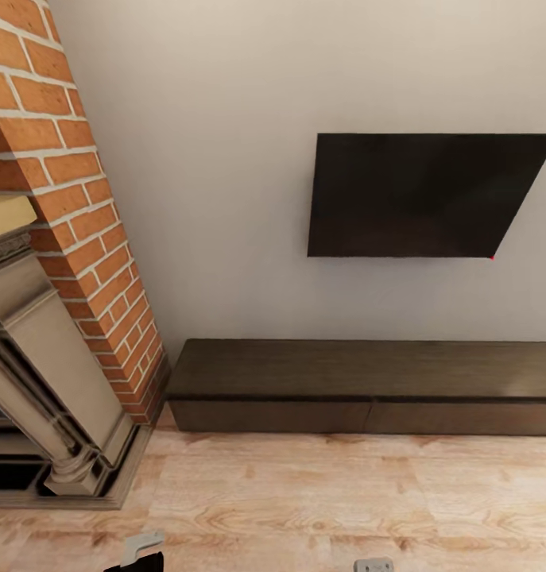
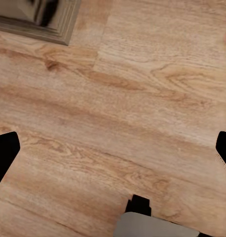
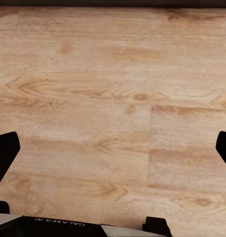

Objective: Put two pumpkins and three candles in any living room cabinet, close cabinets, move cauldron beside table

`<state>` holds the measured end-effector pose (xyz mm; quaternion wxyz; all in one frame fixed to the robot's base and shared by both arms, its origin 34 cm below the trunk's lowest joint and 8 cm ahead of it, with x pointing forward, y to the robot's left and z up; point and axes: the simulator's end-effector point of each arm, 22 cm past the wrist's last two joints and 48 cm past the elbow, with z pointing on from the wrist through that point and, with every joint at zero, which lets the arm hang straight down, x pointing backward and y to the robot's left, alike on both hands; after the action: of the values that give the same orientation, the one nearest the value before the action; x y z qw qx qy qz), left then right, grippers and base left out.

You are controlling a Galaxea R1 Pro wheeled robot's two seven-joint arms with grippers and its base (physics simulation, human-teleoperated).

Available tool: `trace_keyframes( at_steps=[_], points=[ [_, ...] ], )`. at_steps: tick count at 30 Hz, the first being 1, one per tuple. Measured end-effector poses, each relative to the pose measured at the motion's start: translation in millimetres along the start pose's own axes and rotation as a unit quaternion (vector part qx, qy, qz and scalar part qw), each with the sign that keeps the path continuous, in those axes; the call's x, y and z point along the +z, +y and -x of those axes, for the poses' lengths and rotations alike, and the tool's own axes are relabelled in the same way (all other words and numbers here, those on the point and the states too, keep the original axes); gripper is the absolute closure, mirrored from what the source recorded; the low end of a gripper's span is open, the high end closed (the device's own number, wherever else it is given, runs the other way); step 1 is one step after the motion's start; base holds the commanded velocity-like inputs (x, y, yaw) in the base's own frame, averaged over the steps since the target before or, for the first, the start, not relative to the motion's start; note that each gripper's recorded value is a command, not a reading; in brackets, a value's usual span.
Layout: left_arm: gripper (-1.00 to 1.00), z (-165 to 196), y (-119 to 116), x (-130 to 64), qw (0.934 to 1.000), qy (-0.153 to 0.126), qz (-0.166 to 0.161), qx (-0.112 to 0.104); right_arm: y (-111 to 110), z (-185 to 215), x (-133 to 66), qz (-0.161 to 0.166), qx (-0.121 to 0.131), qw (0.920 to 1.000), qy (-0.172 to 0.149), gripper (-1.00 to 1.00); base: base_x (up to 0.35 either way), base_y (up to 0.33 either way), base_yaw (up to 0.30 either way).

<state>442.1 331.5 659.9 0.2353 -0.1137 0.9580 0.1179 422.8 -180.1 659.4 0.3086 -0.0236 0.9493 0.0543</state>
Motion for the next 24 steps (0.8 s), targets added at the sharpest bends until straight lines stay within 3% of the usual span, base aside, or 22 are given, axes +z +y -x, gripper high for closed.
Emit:
trace_keyframes(
  at_steps=[24],
  points=[
    [-1.0, -0.7, -1.8, 0.0, 1.0, 0.001, -0.002, 0.003, -1.2, -1.2, 0.1, -0.006, 0.004, 1.0, 0.001, -1.0, 0.102, 0.033, 0.0]
  ],
)
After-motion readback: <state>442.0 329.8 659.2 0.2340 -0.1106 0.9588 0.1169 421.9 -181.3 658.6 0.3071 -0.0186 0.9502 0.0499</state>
